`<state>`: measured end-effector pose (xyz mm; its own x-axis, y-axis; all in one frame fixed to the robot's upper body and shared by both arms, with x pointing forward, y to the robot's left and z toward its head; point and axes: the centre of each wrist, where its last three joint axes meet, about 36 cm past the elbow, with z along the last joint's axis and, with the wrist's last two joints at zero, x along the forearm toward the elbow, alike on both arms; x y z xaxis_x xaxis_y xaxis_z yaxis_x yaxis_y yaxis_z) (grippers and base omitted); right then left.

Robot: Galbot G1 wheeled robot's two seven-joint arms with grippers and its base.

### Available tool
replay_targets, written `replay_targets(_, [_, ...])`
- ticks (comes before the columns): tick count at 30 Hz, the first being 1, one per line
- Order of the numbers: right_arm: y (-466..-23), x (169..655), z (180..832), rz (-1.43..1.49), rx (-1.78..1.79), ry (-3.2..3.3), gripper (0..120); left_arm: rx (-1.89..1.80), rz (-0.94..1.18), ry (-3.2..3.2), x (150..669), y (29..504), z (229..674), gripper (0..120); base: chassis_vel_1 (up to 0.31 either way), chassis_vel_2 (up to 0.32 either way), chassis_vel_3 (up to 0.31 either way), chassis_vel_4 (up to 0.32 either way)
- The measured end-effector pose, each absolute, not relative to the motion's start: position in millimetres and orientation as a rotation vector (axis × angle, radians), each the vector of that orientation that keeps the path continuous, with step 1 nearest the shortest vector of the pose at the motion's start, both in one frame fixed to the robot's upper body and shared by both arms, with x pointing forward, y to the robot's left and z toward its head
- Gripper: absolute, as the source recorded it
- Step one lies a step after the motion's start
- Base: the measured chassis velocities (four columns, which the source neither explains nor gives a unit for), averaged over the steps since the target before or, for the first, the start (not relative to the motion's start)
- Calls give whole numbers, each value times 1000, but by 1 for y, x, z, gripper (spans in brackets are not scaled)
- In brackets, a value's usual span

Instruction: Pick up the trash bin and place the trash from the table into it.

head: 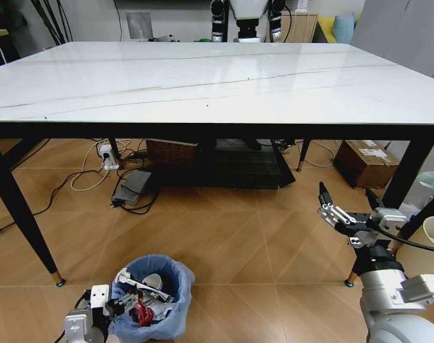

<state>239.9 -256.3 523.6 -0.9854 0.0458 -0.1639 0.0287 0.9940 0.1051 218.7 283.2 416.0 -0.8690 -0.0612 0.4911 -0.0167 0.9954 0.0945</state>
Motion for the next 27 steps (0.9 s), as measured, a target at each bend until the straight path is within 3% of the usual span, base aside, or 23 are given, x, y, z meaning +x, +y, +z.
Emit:
replay_targets(5, [-254, 240, 523, 176, 74, 2985, 100, 29, -279, -2754, 216, 275, 440, 100, 0, 0, 0, 0])
replay_targets(13, [-251, 239, 522, 194, 66, 2994, 100, -3, -363, -2862, 217, 259, 470, 100, 0, 0, 0, 0])
replay_targets(27, [-232, 231, 512, 176, 99, 3151, 100, -70, -525, -2940, 209, 252, 490, 100, 0, 0, 0, 0])
